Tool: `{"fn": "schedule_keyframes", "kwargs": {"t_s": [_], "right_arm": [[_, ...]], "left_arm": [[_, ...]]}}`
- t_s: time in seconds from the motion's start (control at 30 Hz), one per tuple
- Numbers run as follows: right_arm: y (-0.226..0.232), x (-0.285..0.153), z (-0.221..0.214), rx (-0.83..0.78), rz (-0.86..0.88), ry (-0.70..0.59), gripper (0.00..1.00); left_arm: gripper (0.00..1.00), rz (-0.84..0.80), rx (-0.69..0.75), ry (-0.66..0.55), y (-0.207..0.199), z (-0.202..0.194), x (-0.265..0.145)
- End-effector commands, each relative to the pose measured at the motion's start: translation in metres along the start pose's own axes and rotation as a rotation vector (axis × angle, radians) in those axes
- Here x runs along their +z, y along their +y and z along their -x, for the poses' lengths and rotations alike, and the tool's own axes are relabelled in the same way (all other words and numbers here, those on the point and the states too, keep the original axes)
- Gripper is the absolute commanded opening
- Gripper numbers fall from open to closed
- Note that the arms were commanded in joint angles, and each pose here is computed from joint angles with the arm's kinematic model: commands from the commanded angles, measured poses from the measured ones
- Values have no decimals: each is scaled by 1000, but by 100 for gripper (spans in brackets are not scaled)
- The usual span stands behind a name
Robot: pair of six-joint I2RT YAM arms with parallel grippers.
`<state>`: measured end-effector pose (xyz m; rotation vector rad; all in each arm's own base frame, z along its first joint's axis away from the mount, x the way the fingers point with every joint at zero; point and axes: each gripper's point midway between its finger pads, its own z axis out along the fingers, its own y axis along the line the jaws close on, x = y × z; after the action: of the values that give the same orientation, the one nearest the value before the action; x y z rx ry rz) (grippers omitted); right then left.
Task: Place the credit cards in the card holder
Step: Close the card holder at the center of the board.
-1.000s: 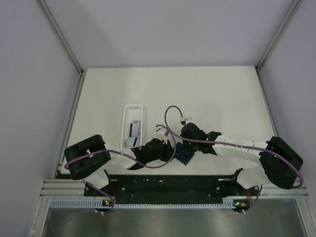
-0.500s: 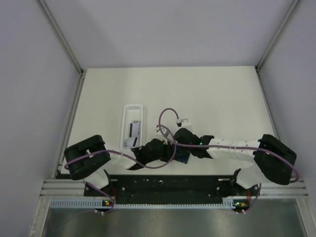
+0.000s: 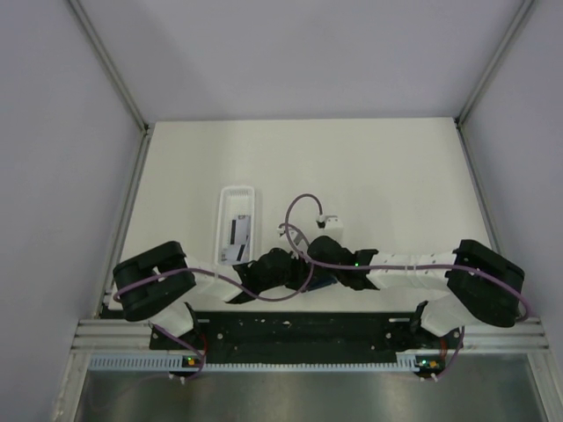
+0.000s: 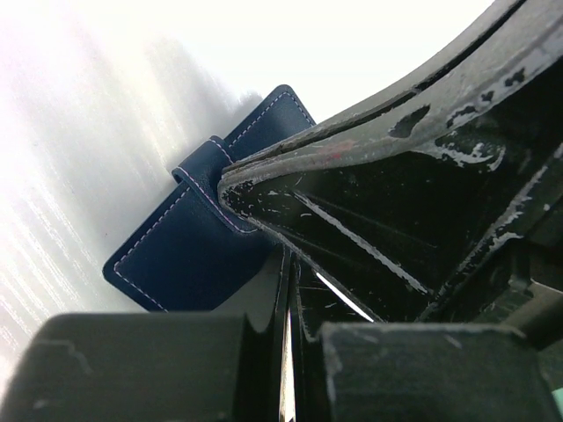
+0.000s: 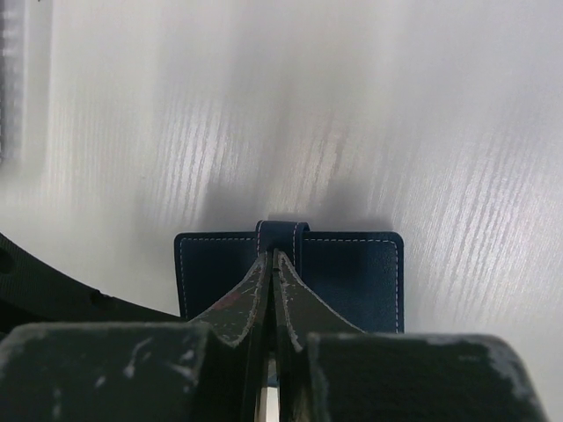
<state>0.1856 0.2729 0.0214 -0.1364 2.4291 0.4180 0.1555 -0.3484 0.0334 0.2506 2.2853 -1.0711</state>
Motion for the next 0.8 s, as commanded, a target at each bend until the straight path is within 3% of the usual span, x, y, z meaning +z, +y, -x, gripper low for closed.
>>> {"fn": "schedule_keyframes", "kwargs": {"t_s": [0.0, 0.77], "right_arm": [[-83, -32, -127, -152, -218, 480, 1], [-90, -65, -124, -49, -218, 464, 3]], "left_arm": [[0, 38, 13, 12, 11, -5, -9], [0, 140, 40, 29, 44, -18, -23]]}}
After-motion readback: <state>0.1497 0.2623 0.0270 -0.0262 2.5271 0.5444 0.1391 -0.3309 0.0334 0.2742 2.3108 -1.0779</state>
